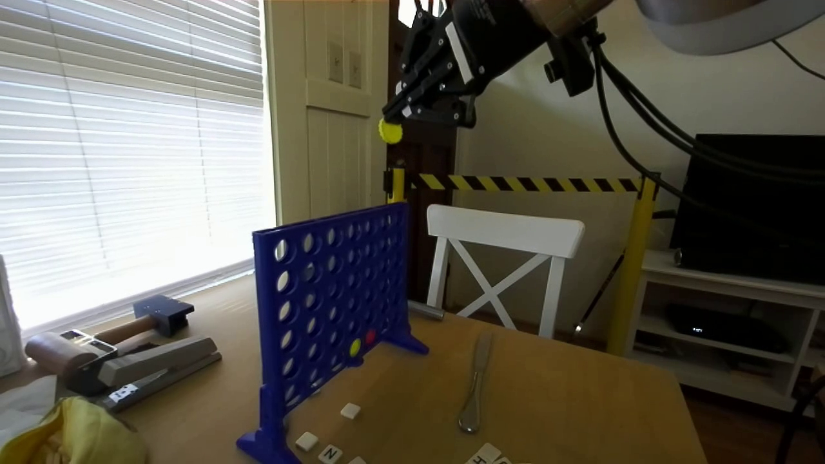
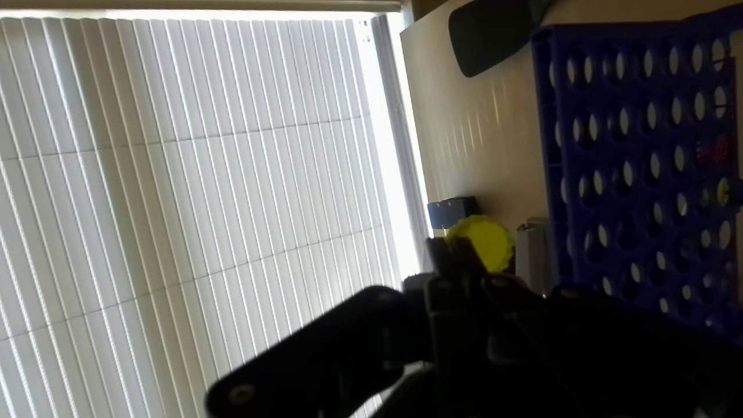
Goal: Put the yellow object in the blue object
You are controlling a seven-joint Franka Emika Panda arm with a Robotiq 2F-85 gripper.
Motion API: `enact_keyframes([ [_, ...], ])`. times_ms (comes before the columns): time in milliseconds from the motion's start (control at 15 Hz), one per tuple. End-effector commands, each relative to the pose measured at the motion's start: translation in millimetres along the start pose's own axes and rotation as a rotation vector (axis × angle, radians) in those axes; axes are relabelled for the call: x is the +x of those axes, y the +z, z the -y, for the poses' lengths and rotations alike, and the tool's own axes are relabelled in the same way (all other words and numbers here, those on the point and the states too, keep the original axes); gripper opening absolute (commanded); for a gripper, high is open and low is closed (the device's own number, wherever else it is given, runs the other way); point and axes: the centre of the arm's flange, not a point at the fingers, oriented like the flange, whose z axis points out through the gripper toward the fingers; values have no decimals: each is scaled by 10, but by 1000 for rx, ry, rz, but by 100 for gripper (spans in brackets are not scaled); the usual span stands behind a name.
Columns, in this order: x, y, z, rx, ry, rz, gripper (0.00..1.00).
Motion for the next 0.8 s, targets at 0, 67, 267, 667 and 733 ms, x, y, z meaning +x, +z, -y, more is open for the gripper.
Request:
enact_keyframes([
  [0, 1, 0, 0, 0, 0, 0, 4],
  [67, 1, 0, -1, 0, 0, -1, 4],
  [267, 2, 0, -2, -1, -1, -1, 4],
  [667, 22, 152, 78, -70, -58, -24, 1],
  [733, 31, 184, 89, -88, -67, -38, 1],
])
